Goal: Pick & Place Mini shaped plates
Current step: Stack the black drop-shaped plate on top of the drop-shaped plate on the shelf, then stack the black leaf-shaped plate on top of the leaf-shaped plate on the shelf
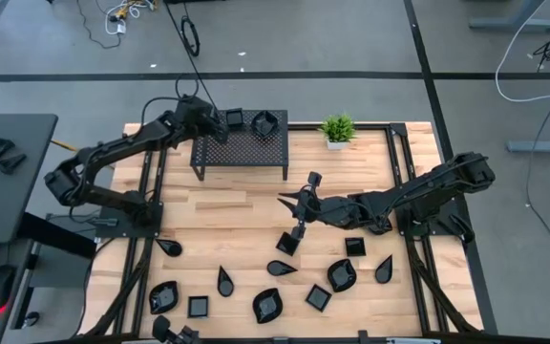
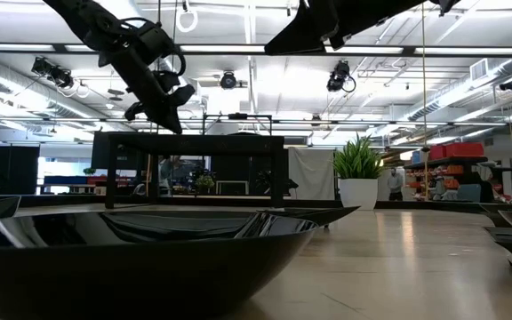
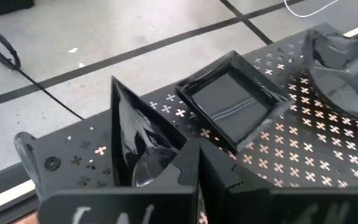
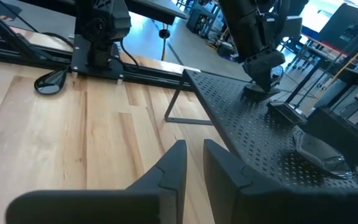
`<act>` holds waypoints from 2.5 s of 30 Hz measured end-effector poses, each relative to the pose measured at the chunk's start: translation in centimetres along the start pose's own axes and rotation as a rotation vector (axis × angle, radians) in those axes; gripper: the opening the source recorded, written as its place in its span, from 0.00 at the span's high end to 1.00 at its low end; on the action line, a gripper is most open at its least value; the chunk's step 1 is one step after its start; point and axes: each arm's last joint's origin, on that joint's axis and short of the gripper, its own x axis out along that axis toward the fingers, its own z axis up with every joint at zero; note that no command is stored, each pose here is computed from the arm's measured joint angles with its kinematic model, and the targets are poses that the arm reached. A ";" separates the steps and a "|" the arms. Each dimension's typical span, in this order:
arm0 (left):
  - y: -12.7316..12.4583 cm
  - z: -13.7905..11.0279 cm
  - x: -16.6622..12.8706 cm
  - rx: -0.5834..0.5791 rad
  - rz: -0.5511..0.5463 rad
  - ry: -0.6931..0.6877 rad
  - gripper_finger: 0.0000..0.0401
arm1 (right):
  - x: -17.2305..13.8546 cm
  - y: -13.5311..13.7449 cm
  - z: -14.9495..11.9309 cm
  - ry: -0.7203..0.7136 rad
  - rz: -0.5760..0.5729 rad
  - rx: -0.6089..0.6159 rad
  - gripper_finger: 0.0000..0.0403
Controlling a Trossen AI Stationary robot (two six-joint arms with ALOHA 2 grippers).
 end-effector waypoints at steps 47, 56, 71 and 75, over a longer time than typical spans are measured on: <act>-2.9 -0.1 -8.1 0.190 -0.153 -0.043 0.98 | 0.2 -0.3 -0.2 0.013 0.007 0.237 0.86; -9.0 -3.1 -11.8 0.341 -0.333 -0.063 0.97 | 0.9 -0.7 -1.8 0.156 0.268 0.315 0.76; -16.4 -8.8 -11.3 0.497 -0.375 -0.002 0.97 | -0.8 0.7 -4.6 0.493 0.396 0.270 0.48; -18.7 -10.3 -10.4 0.509 -0.420 -0.022 0.97 | -2.4 2.0 -5.4 0.623 0.516 0.231 0.47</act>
